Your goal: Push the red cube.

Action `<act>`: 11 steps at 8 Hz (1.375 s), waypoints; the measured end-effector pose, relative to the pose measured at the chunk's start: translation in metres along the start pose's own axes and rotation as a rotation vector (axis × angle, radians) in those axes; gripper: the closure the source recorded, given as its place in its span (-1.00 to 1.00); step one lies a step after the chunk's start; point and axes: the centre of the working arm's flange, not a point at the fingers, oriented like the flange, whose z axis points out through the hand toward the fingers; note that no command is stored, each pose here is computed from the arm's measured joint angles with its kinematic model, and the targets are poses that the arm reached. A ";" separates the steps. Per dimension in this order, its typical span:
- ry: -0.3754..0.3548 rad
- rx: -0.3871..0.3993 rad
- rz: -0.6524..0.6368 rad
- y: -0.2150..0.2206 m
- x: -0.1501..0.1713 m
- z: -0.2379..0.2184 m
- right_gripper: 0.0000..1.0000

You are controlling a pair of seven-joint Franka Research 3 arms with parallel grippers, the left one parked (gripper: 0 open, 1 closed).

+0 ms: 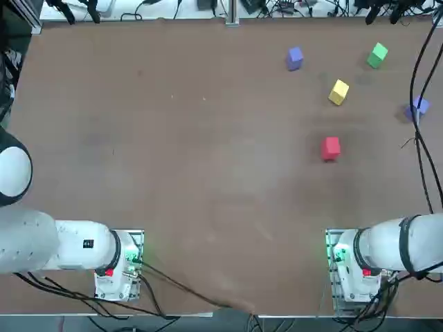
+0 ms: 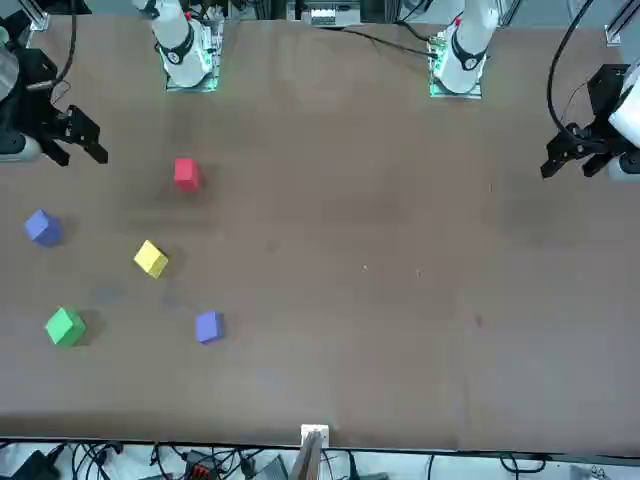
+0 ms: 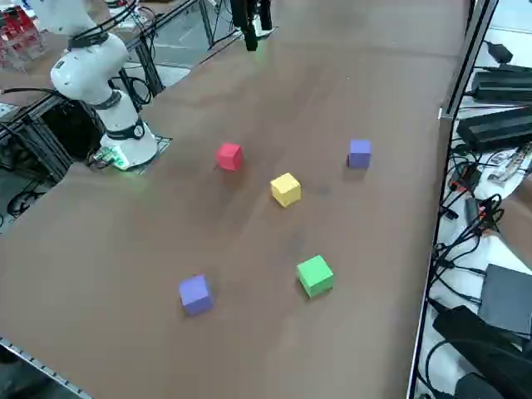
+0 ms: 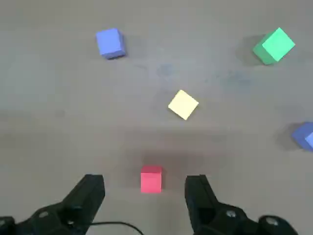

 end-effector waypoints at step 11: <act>-0.048 -0.030 0.580 -0.117 -0.003 0.184 -1.00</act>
